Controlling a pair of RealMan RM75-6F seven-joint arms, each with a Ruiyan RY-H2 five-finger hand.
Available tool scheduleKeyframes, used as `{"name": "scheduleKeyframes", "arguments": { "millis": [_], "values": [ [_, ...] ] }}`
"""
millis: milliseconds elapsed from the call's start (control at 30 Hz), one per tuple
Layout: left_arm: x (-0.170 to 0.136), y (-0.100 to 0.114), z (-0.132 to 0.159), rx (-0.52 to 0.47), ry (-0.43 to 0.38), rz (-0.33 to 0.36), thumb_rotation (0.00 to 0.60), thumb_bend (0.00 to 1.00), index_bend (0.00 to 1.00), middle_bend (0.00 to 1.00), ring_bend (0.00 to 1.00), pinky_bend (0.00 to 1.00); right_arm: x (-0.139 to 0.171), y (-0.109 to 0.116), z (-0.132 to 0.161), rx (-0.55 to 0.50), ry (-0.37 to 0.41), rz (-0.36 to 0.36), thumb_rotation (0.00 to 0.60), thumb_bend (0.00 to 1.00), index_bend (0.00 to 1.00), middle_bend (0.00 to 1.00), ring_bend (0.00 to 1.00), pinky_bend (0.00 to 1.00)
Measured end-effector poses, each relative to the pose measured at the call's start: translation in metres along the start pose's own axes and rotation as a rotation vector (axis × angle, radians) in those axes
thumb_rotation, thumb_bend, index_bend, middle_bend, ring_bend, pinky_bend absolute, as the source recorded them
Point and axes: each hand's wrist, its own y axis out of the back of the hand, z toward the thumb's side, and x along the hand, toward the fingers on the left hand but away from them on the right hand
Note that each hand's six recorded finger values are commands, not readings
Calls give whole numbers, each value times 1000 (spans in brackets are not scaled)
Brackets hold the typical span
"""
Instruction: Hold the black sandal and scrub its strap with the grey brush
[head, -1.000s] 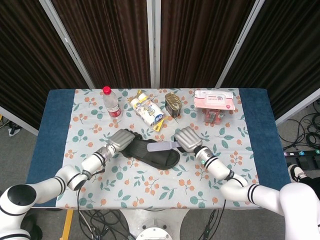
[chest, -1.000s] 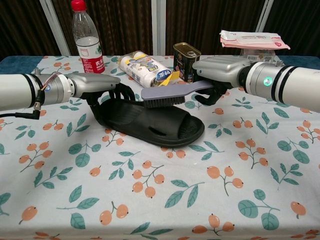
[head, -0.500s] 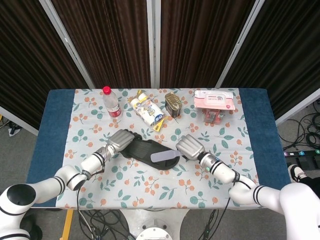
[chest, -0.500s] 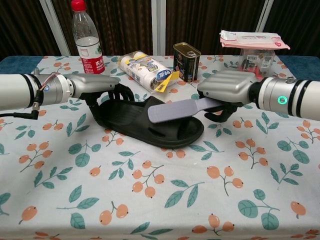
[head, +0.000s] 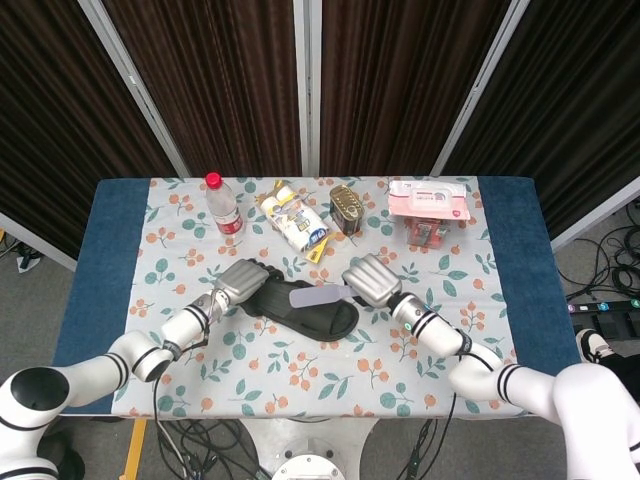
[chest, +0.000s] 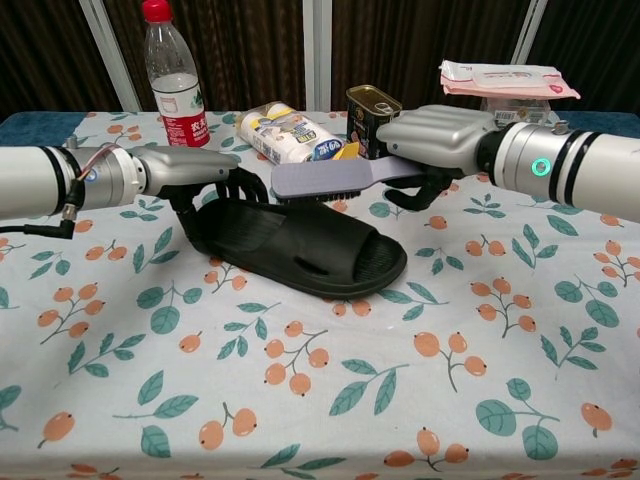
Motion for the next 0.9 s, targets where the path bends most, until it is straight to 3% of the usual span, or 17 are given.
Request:
{"name": "scheduleKeyframes", "arguments": {
  "millis": [200,500,667,800,900],
  "values": [
    [0,-1,-1,1,5,-7,600,224,440,504,352,281,-1,-22,3,46,-1,83,600,428,988,951,1000,1000],
    [0,-1,-1,9,7,-8,600,224,440,502,352,281,36,-33,0,58,43,151,600,436,990,951,1000,1000],
    [0,-1,0,10,5,-9,600,224,440,502,351,281,40,-17,-3,27,45,87,600,436,991,951,1000,1000],
    [0,0,1,11,4,-9,600,223,439,501,352,282,23,-3,-4,9,22,30,600,431,991,951,1000,1000],
    [-1,-1,1,12,6,-11,600,224,439,501,351,282,7,-5,1,3,13,30,600,428,991,951,998,1000]
  ]
}}
